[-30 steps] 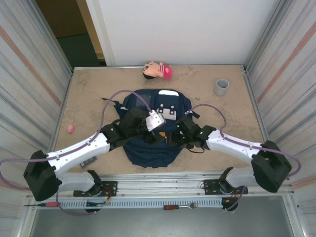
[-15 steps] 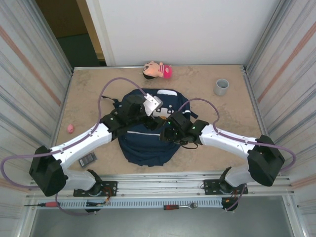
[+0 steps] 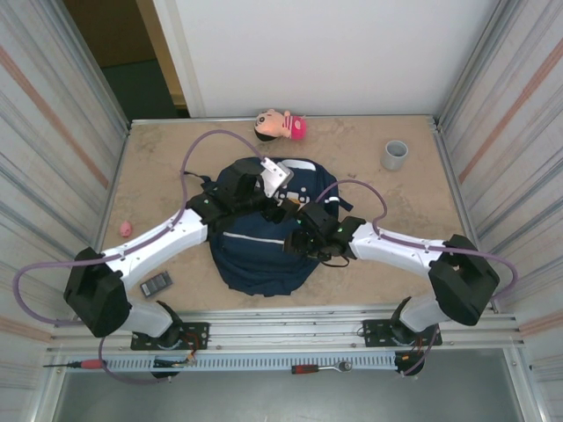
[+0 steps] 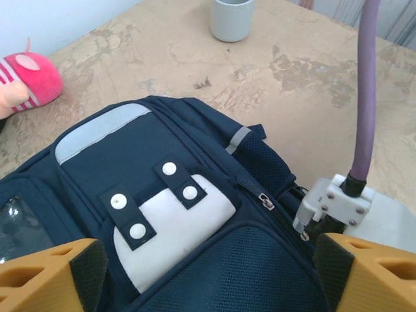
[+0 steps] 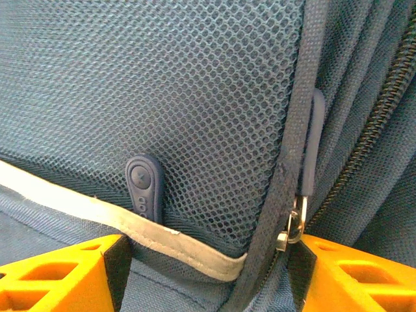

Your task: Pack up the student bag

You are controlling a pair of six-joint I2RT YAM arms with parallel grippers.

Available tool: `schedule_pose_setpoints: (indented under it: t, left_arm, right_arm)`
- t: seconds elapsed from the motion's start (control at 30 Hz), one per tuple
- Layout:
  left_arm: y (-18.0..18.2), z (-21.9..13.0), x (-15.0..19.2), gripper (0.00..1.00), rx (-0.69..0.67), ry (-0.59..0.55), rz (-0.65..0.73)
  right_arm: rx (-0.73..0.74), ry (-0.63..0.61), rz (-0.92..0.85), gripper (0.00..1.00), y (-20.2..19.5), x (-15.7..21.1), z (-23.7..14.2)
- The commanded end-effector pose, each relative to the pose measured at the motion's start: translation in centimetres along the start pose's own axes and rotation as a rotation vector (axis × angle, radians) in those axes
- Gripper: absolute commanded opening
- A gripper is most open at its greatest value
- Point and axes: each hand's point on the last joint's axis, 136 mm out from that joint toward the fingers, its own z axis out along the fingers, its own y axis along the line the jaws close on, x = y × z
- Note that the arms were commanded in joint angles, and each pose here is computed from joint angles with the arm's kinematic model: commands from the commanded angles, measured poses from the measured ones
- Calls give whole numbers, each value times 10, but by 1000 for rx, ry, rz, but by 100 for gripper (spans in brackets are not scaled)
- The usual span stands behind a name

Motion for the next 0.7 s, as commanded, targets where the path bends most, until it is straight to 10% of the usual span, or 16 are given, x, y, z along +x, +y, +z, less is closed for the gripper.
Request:
schedule_pose_setpoints:
  t: [0.0,0.67]
  left_arm:
    - [4,-3,-10,86,4,-15,-39]
    - [30,-14,11,86,-31,65,-105]
  right_arm:
    - [-15,-6,36,65,-1,-4,6]
    - [-74,-303,21,68,-27,-36,-66]
